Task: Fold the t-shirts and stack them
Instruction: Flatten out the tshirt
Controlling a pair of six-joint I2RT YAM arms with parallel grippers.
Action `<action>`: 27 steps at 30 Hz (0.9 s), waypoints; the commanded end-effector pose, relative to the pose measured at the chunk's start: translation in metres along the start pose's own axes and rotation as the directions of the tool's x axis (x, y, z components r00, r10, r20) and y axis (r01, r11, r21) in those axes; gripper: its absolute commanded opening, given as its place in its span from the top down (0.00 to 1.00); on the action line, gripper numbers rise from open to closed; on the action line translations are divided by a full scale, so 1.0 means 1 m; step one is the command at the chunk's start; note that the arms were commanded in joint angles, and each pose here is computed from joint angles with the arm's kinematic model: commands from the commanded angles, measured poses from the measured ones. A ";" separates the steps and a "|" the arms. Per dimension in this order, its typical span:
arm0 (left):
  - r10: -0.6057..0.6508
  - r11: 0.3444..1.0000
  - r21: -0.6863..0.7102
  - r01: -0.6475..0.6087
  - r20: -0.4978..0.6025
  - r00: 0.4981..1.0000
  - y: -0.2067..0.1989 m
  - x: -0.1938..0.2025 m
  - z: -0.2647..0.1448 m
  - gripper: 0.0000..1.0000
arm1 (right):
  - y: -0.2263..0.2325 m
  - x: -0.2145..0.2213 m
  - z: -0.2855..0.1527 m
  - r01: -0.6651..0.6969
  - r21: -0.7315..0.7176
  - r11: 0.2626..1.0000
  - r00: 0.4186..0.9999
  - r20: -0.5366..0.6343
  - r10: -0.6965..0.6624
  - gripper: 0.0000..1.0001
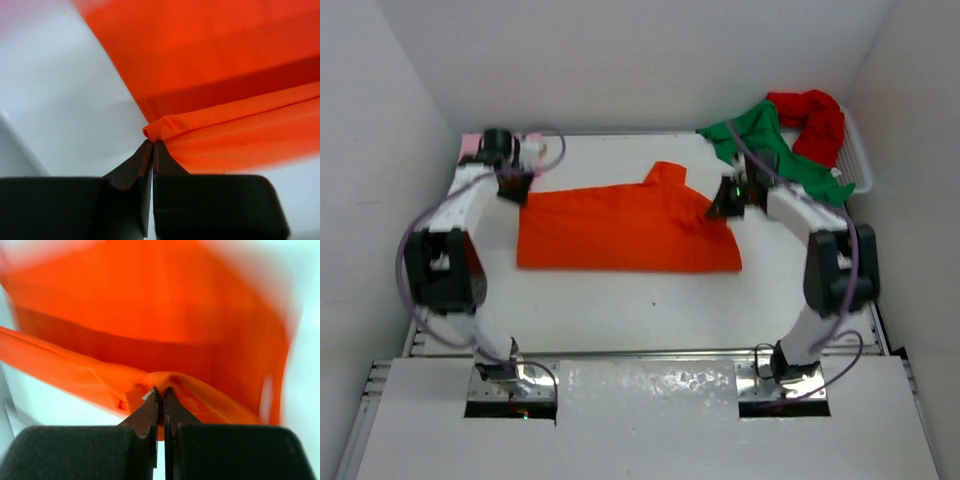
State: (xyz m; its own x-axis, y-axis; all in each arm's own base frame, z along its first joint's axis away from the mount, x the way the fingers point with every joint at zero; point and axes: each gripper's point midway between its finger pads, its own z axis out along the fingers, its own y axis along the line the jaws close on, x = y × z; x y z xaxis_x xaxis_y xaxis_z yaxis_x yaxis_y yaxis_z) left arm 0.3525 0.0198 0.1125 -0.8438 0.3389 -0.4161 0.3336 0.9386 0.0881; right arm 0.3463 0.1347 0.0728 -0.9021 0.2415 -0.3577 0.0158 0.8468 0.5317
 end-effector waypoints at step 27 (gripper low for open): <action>0.251 0.950 -0.311 -0.008 0.751 0.610 0.063 -0.237 -0.167 1.00 | 0.108 -0.224 -0.169 0.349 -0.180 0.920 0.565 0.823 -0.054 1.00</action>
State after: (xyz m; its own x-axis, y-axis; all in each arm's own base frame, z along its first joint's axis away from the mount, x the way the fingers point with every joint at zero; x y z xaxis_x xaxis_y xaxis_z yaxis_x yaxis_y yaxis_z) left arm 0.5272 -0.0028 0.3861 -0.0609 0.3156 -0.9470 0.1804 0.9366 0.3005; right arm 0.5013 0.0912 0.3664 -0.1401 0.5470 -0.8253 -0.3562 0.7499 0.5574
